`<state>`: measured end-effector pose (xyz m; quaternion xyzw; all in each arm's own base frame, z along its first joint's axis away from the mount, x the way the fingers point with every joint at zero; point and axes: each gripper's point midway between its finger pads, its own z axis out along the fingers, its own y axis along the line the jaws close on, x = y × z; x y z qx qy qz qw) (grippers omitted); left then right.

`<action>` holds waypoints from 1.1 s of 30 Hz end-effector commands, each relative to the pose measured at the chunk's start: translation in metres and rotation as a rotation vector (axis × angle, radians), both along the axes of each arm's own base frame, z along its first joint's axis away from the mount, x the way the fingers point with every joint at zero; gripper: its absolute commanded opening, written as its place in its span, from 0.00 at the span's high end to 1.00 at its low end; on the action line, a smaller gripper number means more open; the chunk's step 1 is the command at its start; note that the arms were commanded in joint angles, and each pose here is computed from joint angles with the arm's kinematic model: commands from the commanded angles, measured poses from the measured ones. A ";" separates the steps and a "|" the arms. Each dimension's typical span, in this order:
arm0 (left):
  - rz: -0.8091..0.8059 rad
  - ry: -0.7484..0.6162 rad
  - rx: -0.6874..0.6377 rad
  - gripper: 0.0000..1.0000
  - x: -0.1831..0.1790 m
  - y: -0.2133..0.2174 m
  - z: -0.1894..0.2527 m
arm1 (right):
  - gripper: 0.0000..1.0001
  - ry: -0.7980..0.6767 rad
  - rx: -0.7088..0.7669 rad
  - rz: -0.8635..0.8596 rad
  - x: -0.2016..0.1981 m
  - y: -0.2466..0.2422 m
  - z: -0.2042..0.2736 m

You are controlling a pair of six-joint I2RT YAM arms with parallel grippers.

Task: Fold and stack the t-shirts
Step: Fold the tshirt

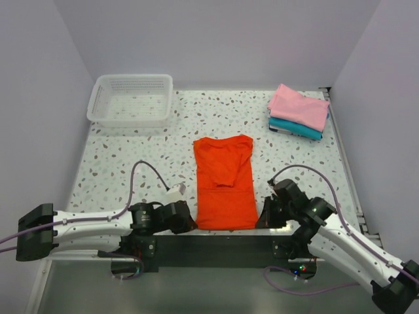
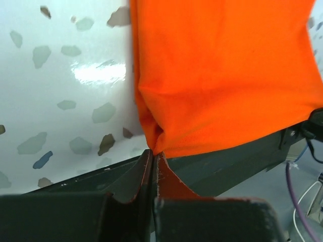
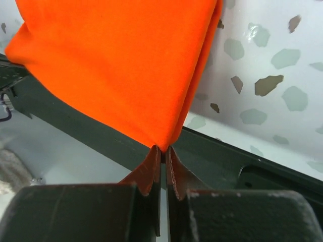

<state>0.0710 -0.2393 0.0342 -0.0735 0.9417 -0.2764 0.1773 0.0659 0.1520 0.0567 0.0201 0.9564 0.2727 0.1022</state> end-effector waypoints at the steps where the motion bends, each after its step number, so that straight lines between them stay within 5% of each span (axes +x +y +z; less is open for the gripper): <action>1: 0.058 -0.123 0.049 1.00 0.025 0.002 0.035 | 1.00 -0.090 -0.091 0.005 0.019 -0.010 0.025; 19: 0.228 -0.520 0.099 1.00 0.176 0.003 0.168 | 1.00 -0.572 -0.166 -0.160 0.177 0.007 0.163; 33: 0.225 -0.509 0.173 1.00 0.277 0.003 0.168 | 1.00 -0.498 -0.088 -0.150 0.268 0.016 0.162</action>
